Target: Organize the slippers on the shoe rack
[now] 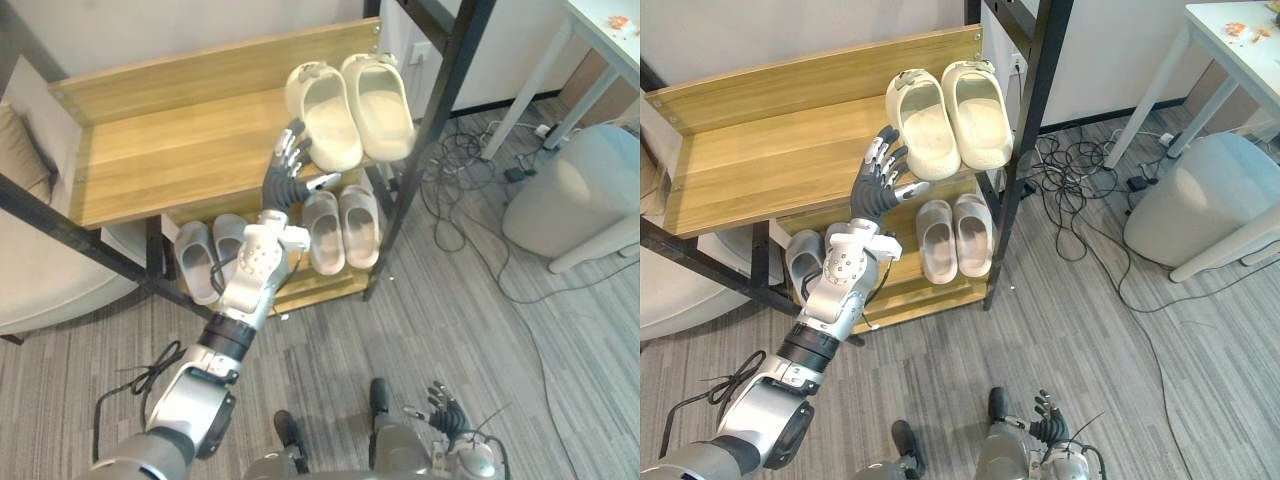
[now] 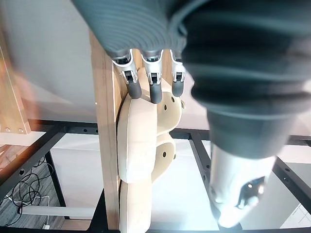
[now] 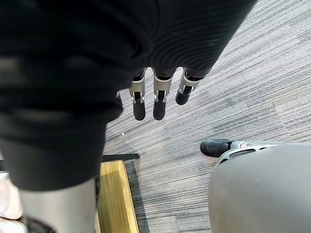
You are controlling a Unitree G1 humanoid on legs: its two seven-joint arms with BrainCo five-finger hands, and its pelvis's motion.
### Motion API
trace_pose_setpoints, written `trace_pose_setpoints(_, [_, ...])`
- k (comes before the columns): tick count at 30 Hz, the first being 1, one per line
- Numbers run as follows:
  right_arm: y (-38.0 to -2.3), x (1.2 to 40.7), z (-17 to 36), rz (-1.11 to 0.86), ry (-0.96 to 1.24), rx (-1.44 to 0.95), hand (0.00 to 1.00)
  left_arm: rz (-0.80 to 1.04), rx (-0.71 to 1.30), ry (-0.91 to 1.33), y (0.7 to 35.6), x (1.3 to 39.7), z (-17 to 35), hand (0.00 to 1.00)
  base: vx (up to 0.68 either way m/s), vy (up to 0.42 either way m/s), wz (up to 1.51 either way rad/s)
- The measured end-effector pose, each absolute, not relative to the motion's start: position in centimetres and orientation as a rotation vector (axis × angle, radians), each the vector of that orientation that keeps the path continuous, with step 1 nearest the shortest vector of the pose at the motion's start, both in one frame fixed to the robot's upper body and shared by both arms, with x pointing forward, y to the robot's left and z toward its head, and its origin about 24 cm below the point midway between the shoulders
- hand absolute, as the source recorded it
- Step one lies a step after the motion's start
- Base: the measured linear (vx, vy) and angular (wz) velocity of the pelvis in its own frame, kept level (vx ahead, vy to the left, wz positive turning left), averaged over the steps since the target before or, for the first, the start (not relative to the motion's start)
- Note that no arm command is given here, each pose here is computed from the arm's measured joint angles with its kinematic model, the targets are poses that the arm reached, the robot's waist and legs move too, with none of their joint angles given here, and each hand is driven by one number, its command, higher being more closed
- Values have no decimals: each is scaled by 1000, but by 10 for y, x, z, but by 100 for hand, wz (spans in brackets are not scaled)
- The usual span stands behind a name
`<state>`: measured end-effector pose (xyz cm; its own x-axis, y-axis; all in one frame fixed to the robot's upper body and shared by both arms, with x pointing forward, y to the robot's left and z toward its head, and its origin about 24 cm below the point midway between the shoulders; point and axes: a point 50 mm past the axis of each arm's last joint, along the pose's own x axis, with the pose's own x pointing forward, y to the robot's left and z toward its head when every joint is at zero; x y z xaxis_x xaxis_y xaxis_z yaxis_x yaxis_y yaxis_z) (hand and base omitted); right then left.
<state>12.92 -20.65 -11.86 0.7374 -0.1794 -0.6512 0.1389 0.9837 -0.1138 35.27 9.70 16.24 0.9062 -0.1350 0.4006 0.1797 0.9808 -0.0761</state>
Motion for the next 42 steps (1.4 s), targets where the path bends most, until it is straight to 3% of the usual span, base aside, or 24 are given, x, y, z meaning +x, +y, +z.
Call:
trace_pose_setpoints(13, [-205, 129, -118, -155, 722, -69, 0, -87, -69, -421, 127, 369, 184, 0, -8, 24, -6])
trace_pose_setpoints(22, [-204, 129, -118, -151, 720, -65, 0, 29, -19, -432, 174, 365, 185, 0, 4, 18, 10])
trace_pose_setpoints(33, [-199, 125, -124, -115, 763, -52, 0, -176, -139, -428, 161, 291, 139, 0, 0, 13, 32])
trace_pose_setpoints(42, [-196, 135, -125, -80, 767, -87, 0, -244, -274, -38, 155, 223, 37, 0, -5, 6, 26])
